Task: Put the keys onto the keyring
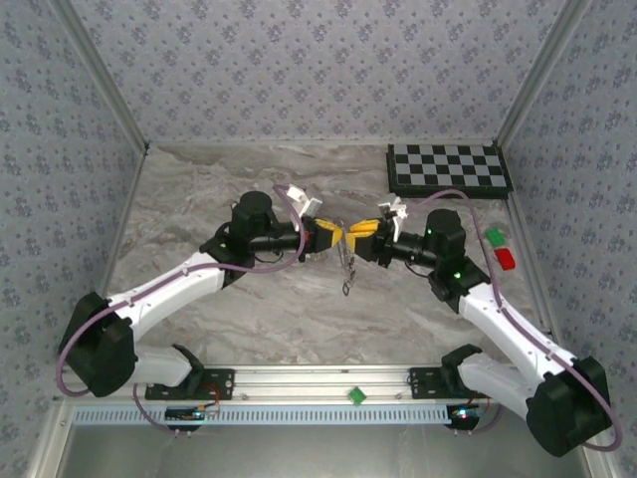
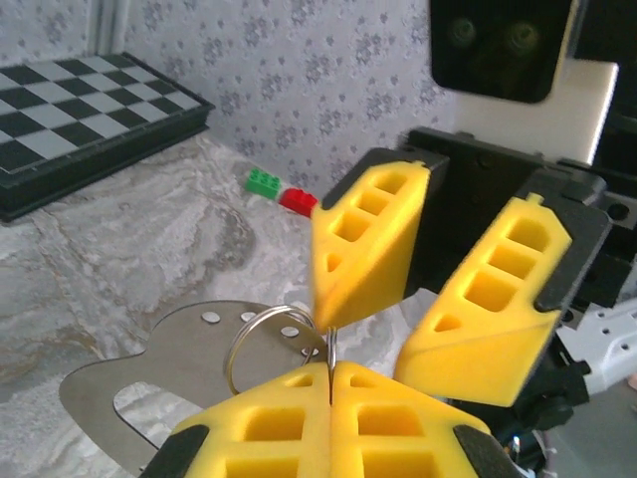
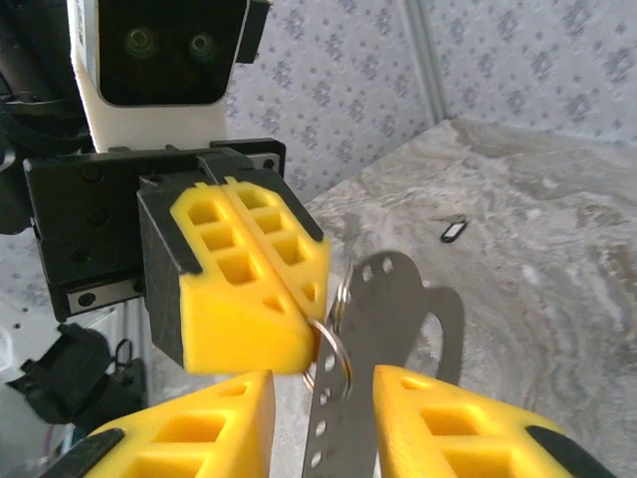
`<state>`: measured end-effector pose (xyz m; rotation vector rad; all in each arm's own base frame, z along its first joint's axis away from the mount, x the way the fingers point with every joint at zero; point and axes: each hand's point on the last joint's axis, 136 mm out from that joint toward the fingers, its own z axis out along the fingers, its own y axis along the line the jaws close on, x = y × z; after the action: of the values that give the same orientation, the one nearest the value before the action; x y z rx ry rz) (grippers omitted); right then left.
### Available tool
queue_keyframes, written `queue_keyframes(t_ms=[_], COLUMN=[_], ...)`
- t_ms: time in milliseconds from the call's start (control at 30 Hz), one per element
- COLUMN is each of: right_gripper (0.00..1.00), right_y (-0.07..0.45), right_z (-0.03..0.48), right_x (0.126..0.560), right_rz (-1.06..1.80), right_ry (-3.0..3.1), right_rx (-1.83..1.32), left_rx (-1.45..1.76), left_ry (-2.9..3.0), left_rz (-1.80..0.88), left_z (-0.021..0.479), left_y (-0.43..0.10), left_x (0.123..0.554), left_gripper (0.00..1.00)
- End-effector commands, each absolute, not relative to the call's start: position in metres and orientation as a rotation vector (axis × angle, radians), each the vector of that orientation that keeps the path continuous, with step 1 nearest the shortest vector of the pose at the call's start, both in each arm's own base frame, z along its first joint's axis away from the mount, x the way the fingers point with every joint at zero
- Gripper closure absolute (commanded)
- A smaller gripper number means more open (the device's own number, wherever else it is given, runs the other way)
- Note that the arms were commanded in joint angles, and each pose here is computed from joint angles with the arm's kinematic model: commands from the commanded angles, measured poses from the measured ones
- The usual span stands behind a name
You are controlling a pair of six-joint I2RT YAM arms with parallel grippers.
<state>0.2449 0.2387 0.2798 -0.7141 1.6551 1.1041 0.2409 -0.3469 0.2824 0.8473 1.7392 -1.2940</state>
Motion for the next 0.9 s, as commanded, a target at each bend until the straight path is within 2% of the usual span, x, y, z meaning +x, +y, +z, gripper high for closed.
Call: queue_keyframes(t_ms=[0,133,367,567,800,867], right_gripper=[0.62,0.54,0.54,0.66,0.87,0.89], right_y=[0.231,0.234,0.245,0.248,0.248,0.247], right_z=[0.273,0.259,0.24,0.237,0.241,0.245], right_x=[0.246,0.238,0.236,0.242,0.241,0.24], right_rz=[1.026,0.929,0.768,0.698,0.684,0.685], right_ry=[1.669,1.671,1.684,1.678,1.66,1.652], right_rx=[-0.631,-0.614,-0.642,-0.655,-0.658,-0.662], left_rx=[0.795,0.777,0.776,0.778,0.776,0.775], left_ry=[1.627,1.612,1.6,1.607,1.609,1.611], left_rz=[-1.26,-1.245,-1.241,-1.238,-1.224,-1.216], left_z=[0.313,0.319,0.327,0.327,0.327,0.325], left_y=[-0.342,-0.342,-0.344,-0.344,-0.342,-0.342], left_x=[0.243,0.243,0.239,0.237,0.238,0.239], left_gripper=[1.0,1.0,1.0,1.0,1.0,1.0])
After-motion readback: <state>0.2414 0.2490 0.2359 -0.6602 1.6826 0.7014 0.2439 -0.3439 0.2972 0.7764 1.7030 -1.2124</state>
